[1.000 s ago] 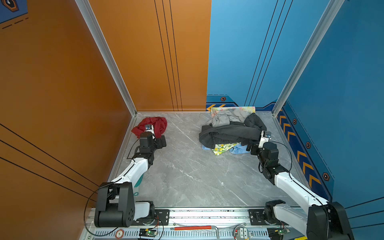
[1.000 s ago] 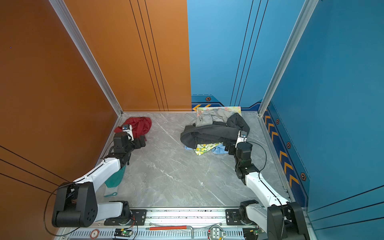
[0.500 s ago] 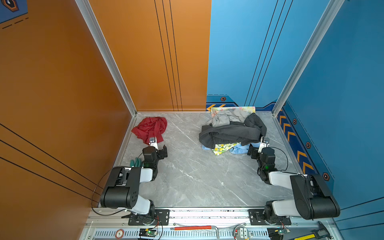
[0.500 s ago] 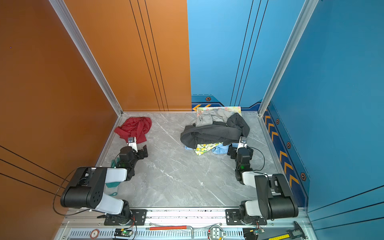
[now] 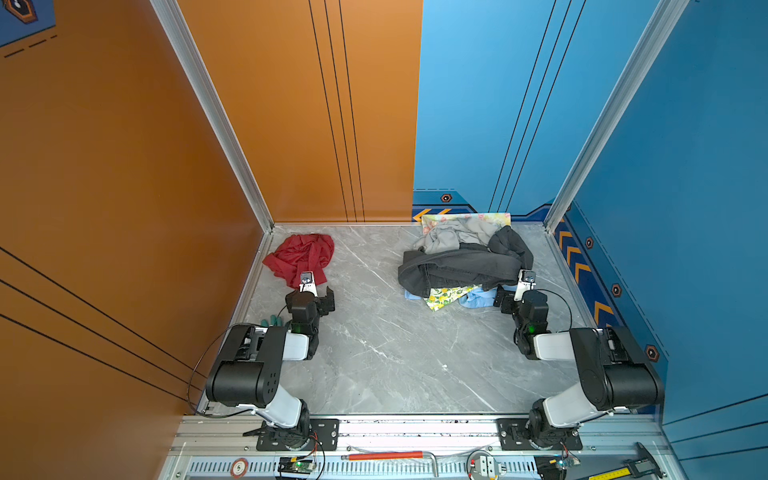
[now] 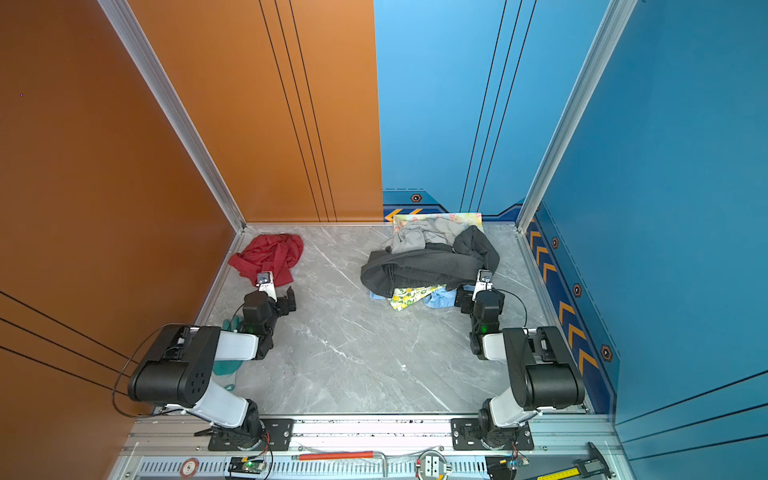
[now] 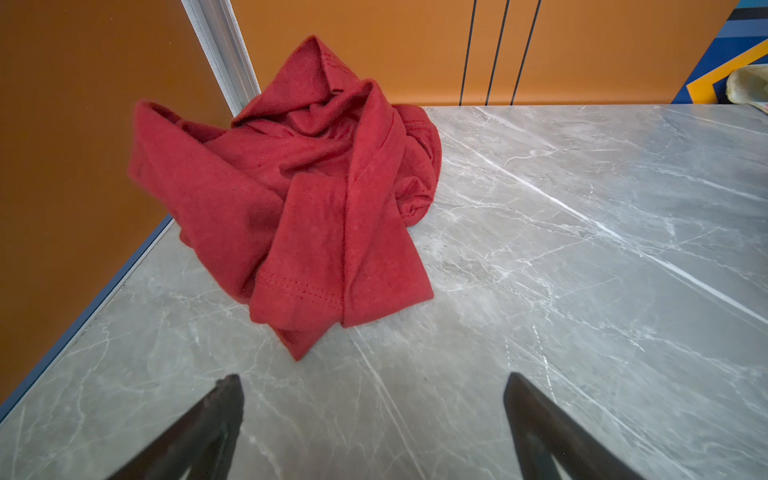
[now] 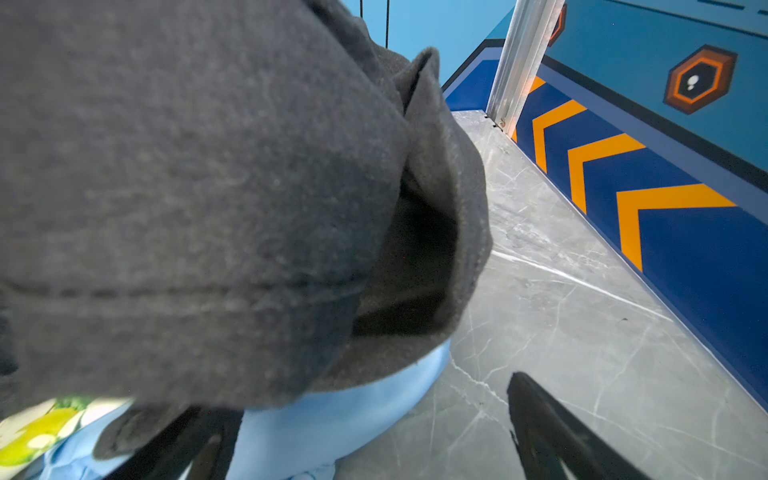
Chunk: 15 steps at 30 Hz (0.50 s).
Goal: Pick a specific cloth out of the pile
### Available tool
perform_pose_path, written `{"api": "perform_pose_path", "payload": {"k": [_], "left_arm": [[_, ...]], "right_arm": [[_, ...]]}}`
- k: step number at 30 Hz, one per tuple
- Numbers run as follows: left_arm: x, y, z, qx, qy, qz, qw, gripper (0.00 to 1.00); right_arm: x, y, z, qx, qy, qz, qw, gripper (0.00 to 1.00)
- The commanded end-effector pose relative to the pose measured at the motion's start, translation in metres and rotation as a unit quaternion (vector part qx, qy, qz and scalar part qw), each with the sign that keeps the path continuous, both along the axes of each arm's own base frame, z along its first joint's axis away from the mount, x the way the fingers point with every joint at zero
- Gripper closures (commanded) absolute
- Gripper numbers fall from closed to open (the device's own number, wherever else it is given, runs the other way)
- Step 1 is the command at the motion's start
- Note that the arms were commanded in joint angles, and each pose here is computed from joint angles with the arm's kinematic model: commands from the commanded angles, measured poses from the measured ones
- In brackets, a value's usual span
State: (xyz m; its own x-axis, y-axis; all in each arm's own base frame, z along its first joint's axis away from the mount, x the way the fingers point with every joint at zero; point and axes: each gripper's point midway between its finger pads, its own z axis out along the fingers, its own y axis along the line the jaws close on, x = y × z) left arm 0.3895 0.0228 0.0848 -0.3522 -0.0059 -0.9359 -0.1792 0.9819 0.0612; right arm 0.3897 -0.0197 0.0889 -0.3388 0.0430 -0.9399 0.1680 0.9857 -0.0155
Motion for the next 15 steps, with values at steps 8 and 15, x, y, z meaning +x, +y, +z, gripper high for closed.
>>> {"api": "perform_pose_path", "payload": {"k": [8,15], "left_arm": [[0.0030,0.0006,0.0069,0.011,-0.010,0.003,1.000,0.02],[0.0029,0.0009,0.0073,0.011,-0.011,0.004,1.000,0.02]], "right_arm": [[0.0037,0.0018,0.0043,0.003,-0.007,0.005,1.000,0.00],[0.0039,0.0017,0.0046,0.003,-0.007,0.005,1.000,0.00]]}}
